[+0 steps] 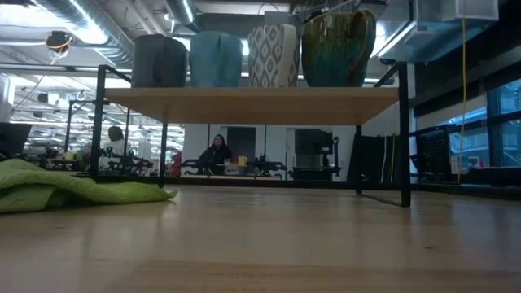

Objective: Stack small to large cups/mugs on shelf
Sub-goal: Return to Home Position

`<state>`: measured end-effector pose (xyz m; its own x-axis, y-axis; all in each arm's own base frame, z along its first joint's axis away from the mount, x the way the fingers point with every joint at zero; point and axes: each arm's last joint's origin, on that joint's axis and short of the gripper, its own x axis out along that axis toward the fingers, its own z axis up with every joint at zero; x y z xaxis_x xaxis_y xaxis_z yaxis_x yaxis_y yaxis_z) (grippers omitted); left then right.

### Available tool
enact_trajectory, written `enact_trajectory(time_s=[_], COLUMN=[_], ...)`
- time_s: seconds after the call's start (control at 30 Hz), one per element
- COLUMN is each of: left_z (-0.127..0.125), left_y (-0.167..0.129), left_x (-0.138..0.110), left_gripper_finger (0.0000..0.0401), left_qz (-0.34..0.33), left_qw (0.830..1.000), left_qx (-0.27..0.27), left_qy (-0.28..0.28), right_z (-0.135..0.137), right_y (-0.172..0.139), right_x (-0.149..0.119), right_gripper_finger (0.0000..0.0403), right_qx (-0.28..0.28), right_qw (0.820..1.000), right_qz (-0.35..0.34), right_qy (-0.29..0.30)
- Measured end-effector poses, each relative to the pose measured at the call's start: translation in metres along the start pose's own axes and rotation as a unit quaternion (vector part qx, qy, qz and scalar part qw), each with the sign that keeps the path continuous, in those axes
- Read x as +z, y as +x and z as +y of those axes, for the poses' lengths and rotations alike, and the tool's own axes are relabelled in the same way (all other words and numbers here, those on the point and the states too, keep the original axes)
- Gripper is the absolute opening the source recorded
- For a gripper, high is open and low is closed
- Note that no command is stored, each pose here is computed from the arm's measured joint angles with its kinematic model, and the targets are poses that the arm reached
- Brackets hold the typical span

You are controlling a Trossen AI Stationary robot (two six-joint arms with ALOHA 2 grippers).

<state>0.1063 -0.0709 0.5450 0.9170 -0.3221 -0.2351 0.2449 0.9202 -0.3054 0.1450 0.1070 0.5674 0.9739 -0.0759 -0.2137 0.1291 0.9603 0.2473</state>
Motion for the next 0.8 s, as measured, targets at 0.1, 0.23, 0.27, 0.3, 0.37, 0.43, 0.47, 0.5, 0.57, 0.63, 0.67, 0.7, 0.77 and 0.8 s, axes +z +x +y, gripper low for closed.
enact_trajectory(time_s=[0.1,0.23,0.27,0.3,0.37,0.43,0.47,0.5,0.57,0.63,0.67,0.7,0.77,0.8], left_z=[-0.002,-0.002,-0.002,-0.003,-0.006,-0.005,-0.002,0.001,0.006,0.013,0.017,0.021,0.030,0.035], left_y=[0.001,-0.002,-0.002,-0.001,0.004,0.012,0.018,0.025,0.037,0.038,0.035,0.031,0.022,0.018], left_x=[-0.001,-0.002,-0.003,-0.005,-0.014,-0.033,-0.047,-0.060,-0.087,-0.111,-0.121,-0.131,-0.150,-0.159], left_gripper_finger=[0.0077,0.0078,0.0077,0.0076,0.0074,0.0075,0.0076,0.0077,0.0078,0.0077,0.0076,0.0075,0.0075,0.0076], left_qz=[0.001,-0.008,-0.021,-0.035,-0.066,-0.088,-0.091,-0.100,-0.142,-0.188,-0.211,-0.230,-0.251,-0.253], left_qw=[0.999,0.996,0.993,0.989,0.974,0.960,0.958,0.957,0.944,0.921,0.910,0.899,0.887,0.886], left_qx=[0.010,-0.006,-0.027,-0.053,-0.131,-0.191,-0.203,-0.209,-0.241,-0.291,-0.311,-0.331,-0.355,-0.359], left_qy=[0.041,0.087,0.109,0.132,0.173,0.185,0.182,0.177,0.175,0.176,0.175,0.171,0.156,0.149], right_z=[0.004,0.014,0.015,0.016,0.021,0.032,0.039,0.047,0.052,0.045,0.040,0.034,0.022,0.015], right_y=[-0.006,-0.020,-0.023,-0.023,-0.013,0.005,0.014,0.025,0.037,0.038,0.038,0.039,0.039,0.038], right_x=[0.006,0.025,0.026,0.025,0.015,0.000,-0.008,-0.019,-0.040,-0.054,-0.062,-0.072,-0.094,-0.108], right_gripper_finger=[0.0061,0.0061,0.0061,0.0061,0.0061,0.0061,0.0061,0.0061,0.0061,0.0061,0.0061,0.0061,0.0061,0.0061], right_qx=[0.105,0.303,0.340,0.354,0.338,0.324,0.336,0.354,0.384,0.387,0.379,0.373,0.368,0.365], right_qw=[0.994,0.946,0.930,0.925,0.932,0.936,0.930,0.922,0.908,0.911,0.916,0.918,0.919,0.922], right_qz=[0.012,-0.062,-0.066,-0.061,-0.040,-0.027,-0.030,-0.033,-0.038,-0.060,-0.074,-0.089,-0.111,-0.108], right_qy=[-0.020,-0.100,-0.120,-0.126,-0.125,-0.134,-0.144,-0.157,-0.165,-0.129,-0.110,-0.096,-0.083,-0.074])
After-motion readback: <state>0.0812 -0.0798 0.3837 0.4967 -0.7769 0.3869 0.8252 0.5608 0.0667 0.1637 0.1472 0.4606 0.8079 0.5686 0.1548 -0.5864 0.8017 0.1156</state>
